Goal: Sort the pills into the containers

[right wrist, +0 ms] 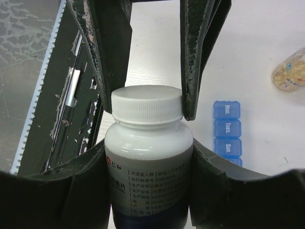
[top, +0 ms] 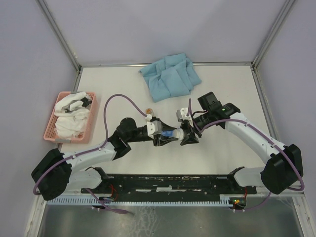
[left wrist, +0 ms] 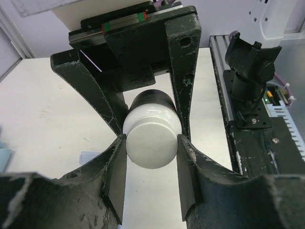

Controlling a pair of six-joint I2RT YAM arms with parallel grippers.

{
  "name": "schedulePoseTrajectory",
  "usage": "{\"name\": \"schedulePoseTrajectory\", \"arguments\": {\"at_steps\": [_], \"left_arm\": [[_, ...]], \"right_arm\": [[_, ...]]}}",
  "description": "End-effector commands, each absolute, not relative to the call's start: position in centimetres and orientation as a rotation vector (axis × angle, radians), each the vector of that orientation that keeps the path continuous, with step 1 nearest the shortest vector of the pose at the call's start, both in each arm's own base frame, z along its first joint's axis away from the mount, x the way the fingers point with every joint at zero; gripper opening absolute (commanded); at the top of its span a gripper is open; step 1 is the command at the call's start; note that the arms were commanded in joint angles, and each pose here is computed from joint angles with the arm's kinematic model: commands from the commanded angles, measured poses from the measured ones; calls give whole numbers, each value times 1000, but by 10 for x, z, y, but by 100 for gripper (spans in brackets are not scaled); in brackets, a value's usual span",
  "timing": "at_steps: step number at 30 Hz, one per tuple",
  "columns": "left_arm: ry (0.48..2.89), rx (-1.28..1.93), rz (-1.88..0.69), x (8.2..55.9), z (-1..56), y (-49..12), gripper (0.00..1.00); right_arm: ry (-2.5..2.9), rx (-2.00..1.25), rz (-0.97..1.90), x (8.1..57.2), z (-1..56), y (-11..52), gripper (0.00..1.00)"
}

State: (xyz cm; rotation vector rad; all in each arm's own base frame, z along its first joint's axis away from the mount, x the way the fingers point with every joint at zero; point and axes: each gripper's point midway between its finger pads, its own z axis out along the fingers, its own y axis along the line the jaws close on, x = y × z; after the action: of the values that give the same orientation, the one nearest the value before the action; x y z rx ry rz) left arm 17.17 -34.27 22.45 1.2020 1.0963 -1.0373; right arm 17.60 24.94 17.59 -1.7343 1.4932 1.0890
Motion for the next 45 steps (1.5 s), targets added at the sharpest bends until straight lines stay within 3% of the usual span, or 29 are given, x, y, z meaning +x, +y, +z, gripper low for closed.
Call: {"name": "schedulePoseTrajectory", "arguments": {"at_steps": [1,13,21,24,27,30,39,45], "left_arm": [[1096,1068,-1123,173,257,-343,5],[1851,25,-1478,217,253,-339,3],[1932,-36,-1514,207,263,-354,9],[1923,-46,-1496,208,262,-350,46],[1900,-33,-1498,205,262,-345,68],[1872,-2,-1493,201,263,-339,77],[1767,209,-1417,172,232,-306,91],[1515,447,-1243,159,211,-276,99]], "right_arm": [[1447,-1706,1049,189,194,256,1],[1588,-1629,960,213,183,256,1],[1592,-1626,961,213,183,256,1],[1596,-1625,963,213,182,256,1],[1593,-1628,970,212,183,256,1],[1587,-1633,976,210,183,256,1],[1545,-1660,1005,203,187,256,1],[1524,-1674,1031,198,187,257,1]]}}
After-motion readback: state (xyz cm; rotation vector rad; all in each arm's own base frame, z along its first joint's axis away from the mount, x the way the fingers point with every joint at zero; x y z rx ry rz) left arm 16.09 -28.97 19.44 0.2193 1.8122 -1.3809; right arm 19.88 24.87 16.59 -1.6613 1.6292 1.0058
